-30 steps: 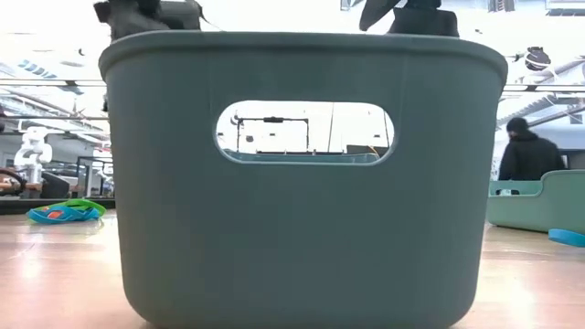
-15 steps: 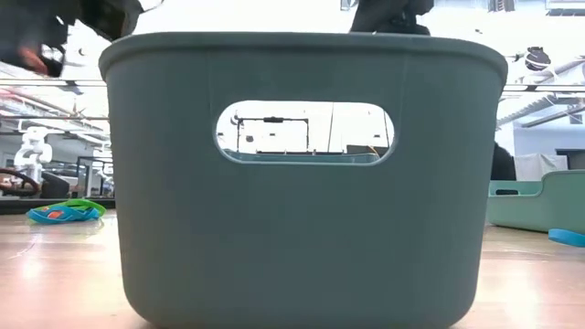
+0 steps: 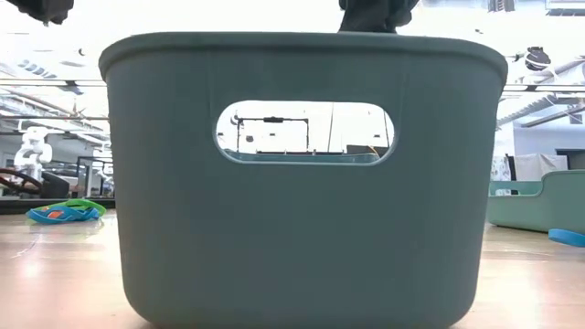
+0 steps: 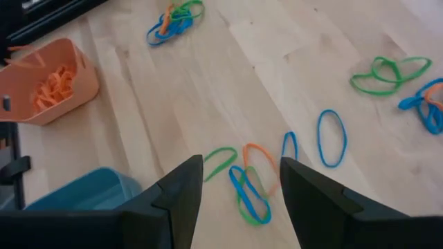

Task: Sort rubber bands into baskets
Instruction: Put the orange rubber band into the orange bin

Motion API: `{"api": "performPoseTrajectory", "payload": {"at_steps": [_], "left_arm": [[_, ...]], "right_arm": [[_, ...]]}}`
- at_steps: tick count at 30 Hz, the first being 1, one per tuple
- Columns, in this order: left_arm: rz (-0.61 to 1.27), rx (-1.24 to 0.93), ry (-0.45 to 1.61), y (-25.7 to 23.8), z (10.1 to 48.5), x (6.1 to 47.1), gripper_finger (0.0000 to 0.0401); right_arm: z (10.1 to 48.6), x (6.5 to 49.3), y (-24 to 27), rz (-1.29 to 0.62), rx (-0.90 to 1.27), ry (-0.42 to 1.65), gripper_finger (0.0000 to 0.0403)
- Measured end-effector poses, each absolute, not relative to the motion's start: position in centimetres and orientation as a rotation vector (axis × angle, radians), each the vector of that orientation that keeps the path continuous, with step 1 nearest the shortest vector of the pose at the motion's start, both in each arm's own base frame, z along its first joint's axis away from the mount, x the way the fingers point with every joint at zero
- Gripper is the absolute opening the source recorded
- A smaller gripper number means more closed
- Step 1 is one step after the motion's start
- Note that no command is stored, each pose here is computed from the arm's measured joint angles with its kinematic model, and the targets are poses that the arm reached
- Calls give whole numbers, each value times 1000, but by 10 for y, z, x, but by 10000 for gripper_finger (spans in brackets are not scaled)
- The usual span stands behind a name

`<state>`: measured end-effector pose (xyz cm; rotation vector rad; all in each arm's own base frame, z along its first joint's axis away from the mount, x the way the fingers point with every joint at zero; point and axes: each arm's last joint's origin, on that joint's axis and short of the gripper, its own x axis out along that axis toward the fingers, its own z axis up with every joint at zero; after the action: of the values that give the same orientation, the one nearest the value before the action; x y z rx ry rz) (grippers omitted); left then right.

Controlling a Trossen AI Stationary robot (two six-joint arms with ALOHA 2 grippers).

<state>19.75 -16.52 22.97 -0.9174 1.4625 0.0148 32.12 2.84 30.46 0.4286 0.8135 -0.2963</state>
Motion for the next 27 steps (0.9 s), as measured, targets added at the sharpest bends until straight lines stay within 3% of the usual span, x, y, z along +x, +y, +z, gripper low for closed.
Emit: {"api": "performPoseTrajectory", "payload": {"at_steps": [12, 23, 27], "left_arm": [[-30, -895, 1545, -187, 204, 207, 16], [-151, -822, 1560, -187, 209, 209, 101], [-282, -812, 1643, -181, 210, 211, 111]], "right_arm": [[305, 322, 25, -290, 422, 808, 185], [305, 322, 26, -291, 424, 812, 185], [305, 322, 26, -292, 424, 812, 185]]}}
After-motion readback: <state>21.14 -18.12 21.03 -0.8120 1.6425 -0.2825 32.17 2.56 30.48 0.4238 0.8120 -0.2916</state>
